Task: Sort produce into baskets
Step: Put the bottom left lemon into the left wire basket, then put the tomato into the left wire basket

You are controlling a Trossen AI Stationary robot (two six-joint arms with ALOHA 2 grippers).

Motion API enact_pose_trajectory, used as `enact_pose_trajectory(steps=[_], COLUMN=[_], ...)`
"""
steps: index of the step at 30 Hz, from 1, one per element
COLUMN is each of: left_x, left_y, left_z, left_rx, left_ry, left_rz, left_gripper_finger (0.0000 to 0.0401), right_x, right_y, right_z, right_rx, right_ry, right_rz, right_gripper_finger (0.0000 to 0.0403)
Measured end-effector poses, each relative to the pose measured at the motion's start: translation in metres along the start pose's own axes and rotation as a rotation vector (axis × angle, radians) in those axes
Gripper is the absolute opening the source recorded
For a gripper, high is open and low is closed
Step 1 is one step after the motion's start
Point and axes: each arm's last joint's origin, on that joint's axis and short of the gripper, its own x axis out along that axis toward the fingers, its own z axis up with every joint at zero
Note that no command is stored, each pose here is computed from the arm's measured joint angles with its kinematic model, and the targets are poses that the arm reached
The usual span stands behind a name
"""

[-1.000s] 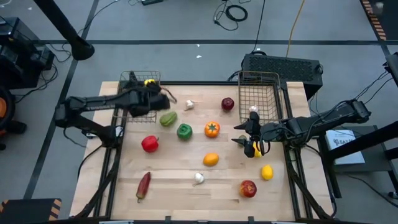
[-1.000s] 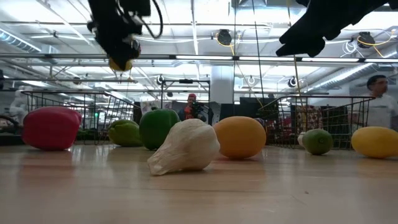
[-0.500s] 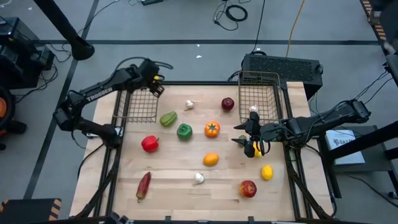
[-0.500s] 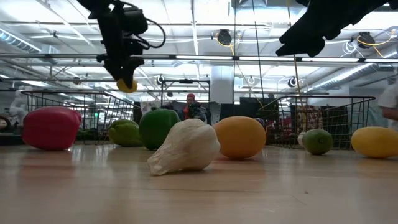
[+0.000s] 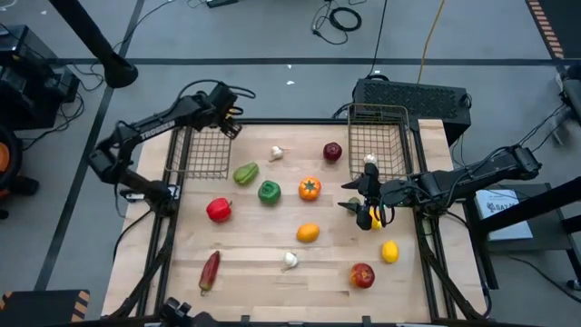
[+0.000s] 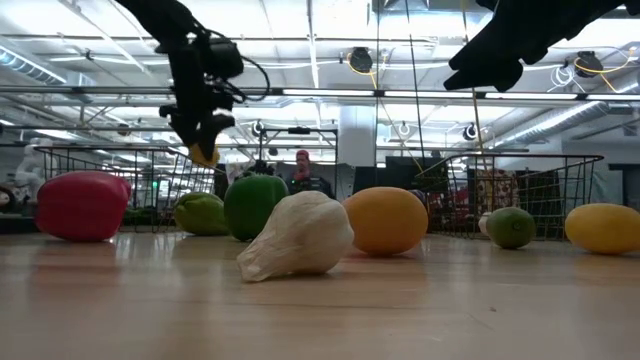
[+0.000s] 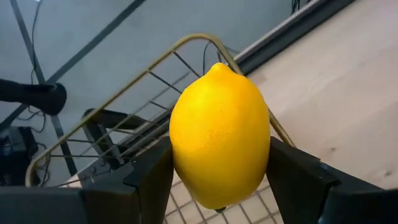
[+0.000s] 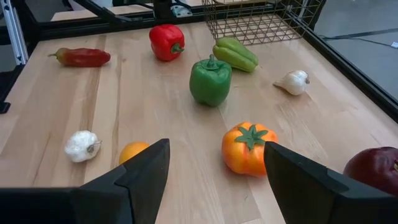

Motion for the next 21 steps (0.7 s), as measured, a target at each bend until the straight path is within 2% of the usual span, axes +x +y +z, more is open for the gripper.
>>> enact_pose_trajectory(steps=[4, 12, 16, 21], left_x=[0.010, 0.009, 0.008, -0.015], left_y=[-0.004, -0.003, -0.003, -0.001], left_z=[0.000, 0.004, 0.004, 0.002], left_rx=[0.002, -0.024, -0.011, -0.009], left_ry=[0.031, -0.005, -0.006, -0.078], left_rz=[0.003, 0.009, 0.005, -0.009], left_gripper_finger=[0.0238, 0.0305, 0.0318, 0.0320], right_x=[0.000, 0.000, 0.000, 0.000], right_y=[0.000, -0.001, -0.002, -0.002], right_z=[0.000, -0.003, -0.005, -0.005], right_rx=[0.002, 0.011, 0.021, 0.028], right_ry=[0.000, 0.030, 0.050, 0.053], right_rz=[0.000, -0.009, -0.016, -0.018], right_gripper_finger=[0.0251, 0.0251, 0.0251, 0.0251])
